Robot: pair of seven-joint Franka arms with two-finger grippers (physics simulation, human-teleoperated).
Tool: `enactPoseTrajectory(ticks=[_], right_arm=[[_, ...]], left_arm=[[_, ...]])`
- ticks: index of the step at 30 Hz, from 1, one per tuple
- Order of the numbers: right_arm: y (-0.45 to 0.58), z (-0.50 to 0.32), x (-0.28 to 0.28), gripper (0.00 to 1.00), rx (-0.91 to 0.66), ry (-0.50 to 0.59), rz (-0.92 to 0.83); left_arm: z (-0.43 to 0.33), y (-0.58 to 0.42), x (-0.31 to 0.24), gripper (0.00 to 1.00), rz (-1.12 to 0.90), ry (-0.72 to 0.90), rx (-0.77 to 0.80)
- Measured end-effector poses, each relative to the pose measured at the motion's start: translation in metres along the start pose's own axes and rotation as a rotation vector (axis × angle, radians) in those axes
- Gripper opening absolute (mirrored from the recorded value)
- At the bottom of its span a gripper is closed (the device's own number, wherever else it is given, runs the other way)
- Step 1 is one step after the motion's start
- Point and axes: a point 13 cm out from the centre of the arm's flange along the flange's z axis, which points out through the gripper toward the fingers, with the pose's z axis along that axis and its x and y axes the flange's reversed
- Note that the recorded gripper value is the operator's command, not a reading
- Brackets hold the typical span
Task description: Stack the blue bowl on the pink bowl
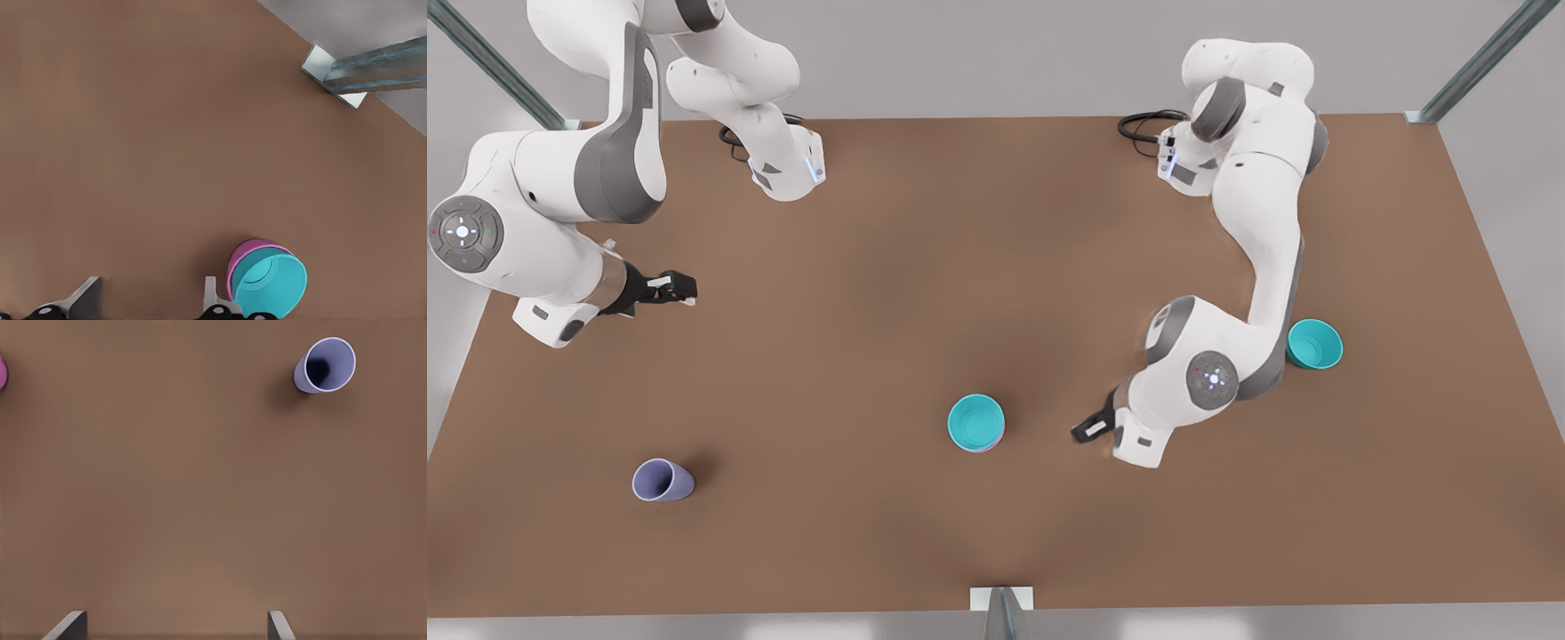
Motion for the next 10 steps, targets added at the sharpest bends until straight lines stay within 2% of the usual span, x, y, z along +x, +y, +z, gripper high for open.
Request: enactPoseTrajectory(ticks=[2, 4, 6, 10], right_arm=[[0.0, 0.001, -0.001, 1.0, 0.0, 0.002, -0.001], [0.0, 0.002, -0.001, 1.0, 0.001, 0.003, -0.001], [0.001, 0.002, -0.002, 1.0, 0.0, 0.004, -0.001], [0.0, 0.002, -0.002, 1.0, -0.001, 0.004, -0.001]], left_arm=[[-0.093, 0.075, -0.035, 1.0, -0.041, -0.044, -0.071], [-0.149, 0.138, -0.045, 1.0, -0.048, -0.07, -0.161], [-0.165, 0.19, -0.003, 1.0, -0.006, -0.09, -0.318], [-0.184, 0.23, 0.011, 1.0, 0.049, -0.065, -0.315]])
